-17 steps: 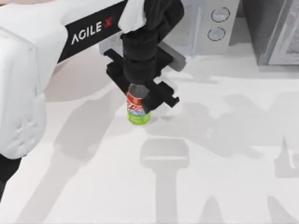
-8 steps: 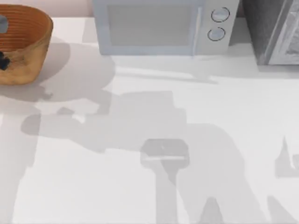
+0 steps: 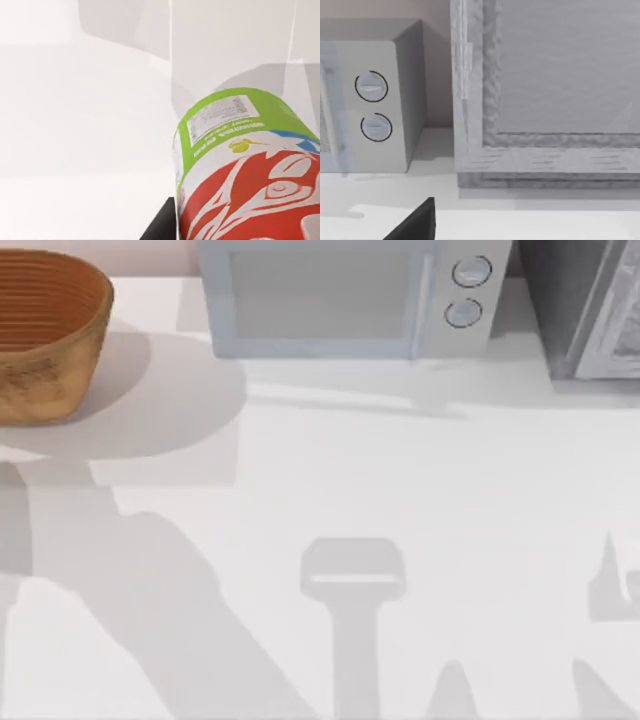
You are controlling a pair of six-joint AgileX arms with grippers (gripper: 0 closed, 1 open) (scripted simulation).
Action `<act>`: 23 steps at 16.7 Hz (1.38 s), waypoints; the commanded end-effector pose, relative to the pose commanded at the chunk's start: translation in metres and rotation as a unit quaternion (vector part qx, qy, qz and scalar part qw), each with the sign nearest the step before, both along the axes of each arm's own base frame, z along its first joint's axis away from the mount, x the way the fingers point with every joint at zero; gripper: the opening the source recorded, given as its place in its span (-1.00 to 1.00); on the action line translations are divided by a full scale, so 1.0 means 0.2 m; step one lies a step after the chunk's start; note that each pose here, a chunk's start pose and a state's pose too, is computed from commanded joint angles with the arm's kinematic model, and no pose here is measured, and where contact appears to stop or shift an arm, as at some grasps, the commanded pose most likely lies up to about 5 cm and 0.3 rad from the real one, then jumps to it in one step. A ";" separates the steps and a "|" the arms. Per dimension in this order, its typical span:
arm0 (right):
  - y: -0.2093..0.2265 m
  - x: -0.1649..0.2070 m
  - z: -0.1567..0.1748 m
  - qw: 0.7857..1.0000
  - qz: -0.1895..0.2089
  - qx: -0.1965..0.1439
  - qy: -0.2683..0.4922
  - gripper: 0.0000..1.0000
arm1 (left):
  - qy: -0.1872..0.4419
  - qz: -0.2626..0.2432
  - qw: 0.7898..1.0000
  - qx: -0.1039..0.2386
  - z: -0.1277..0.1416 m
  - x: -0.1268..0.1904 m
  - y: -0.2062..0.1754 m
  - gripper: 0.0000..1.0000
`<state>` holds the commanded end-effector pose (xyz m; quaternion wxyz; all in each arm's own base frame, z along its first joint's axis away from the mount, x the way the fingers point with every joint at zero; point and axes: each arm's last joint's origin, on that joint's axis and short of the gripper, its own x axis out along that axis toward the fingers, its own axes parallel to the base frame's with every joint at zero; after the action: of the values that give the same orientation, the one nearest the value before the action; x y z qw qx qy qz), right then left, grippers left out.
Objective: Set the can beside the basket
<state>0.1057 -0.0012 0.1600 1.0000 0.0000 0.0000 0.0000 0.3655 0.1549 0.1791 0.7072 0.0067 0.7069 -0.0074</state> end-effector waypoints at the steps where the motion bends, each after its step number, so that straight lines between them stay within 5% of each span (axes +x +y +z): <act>1: 0.00 0.00 0.00 1.000 0.000 0.000 0.000 1.00 | 0.000 0.000 1.000 0.000 0.00 0.00 0.00 -1.00; 14: 0.00 0.00 0.00 1.000 0.000 0.000 0.000 1.00 | 0.000 0.000 1.000 0.000 -0.04 0.00 0.00 -1.00; 23: 0.00 0.00 0.00 1.000 0.000 0.000 0.000 1.00 | 0.000 0.000 1.000 0.000 -0.04 0.00 0.00 0.36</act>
<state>0.1057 -0.0012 0.1600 1.0000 0.0000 0.0000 0.0000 0.3656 0.1549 0.1711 0.7072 0.0067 0.7069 -0.0074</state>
